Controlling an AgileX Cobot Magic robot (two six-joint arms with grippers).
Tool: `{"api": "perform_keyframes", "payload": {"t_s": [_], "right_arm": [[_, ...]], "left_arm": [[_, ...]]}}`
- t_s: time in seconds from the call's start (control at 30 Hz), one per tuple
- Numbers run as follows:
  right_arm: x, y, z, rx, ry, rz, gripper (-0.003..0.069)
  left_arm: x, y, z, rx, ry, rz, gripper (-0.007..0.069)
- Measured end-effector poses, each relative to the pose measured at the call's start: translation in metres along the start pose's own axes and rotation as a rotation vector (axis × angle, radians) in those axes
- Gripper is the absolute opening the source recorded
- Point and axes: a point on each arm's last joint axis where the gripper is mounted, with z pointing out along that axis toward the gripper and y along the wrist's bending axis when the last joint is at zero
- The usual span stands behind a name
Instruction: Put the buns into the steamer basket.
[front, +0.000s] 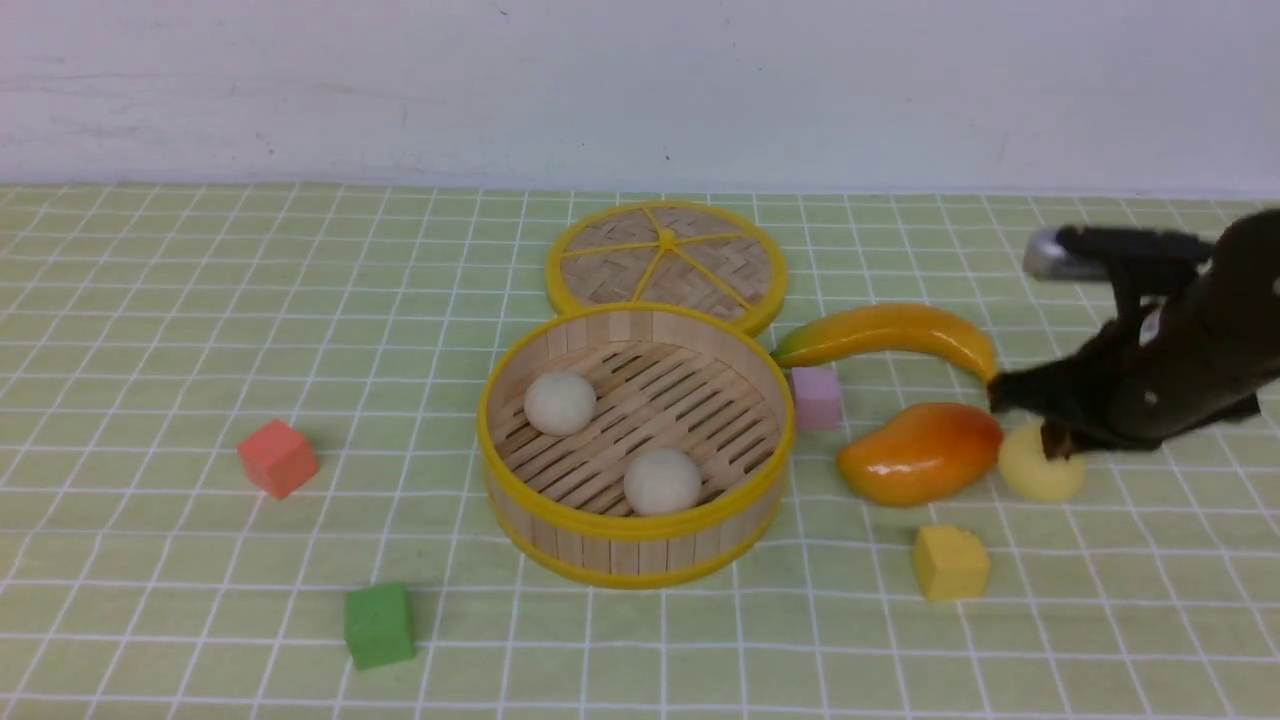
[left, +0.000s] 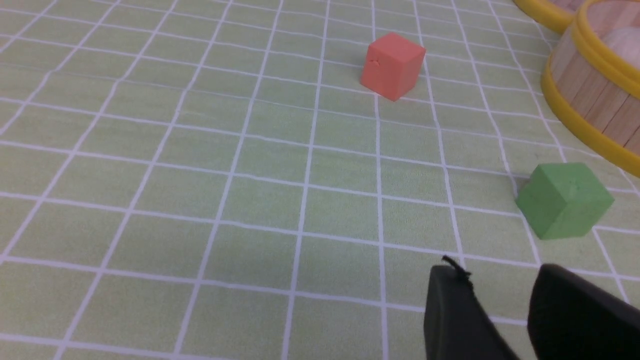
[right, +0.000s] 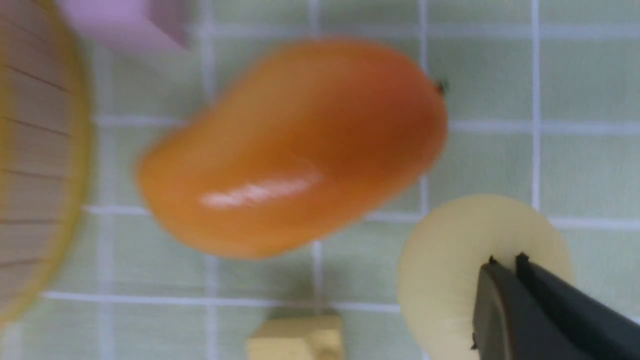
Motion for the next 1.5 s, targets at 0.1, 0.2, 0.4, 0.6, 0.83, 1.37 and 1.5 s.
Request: {"api": "perform_keyframes", "payload": {"t_s": [0.1,0.2,0.4,0.6,0.83,1.37,1.5], "right_arm": [[-0.022,0.012,-0.027,-0.098,-0.072,0.014,-0.001],[-0.033,0.022,-0.036,-0.161,-0.102,0.01,-0.001],[-0.063,0.081,-0.023,-0.394,-0.133,-0.056,-0.001],[-0.069,0.132,0.032,-0.467,-0.06,-0.122,-0.001],[-0.06,0.152,0.088,-0.447,-0.012,-0.166,0.0011],[-0.065,0.136,0.04,-0.406,0.071,-0.291,0.0483],[-0.066,0.109,-0.011,-0.367,0.179,-0.299,0.0509]], "left_arm": [[0.0,0.0,0.0,0.0,0.0,0.0,0.0228],[0.0,0.0,0.0,0.0,0.0,0.0,0.0228],[0.0,0.0,0.0,0.0,0.0,0.0,0.0232],[0.0,0.0,0.0,0.0,0.0,0.0,0.0237],[0.0,0.0,0.0,0.0,0.0,0.0,0.0237],[0.0,0.0,0.0,0.0,0.0,0.0,0.0237],[0.0,0.0,0.0,0.0,0.0,0.0,0.0237]]}}
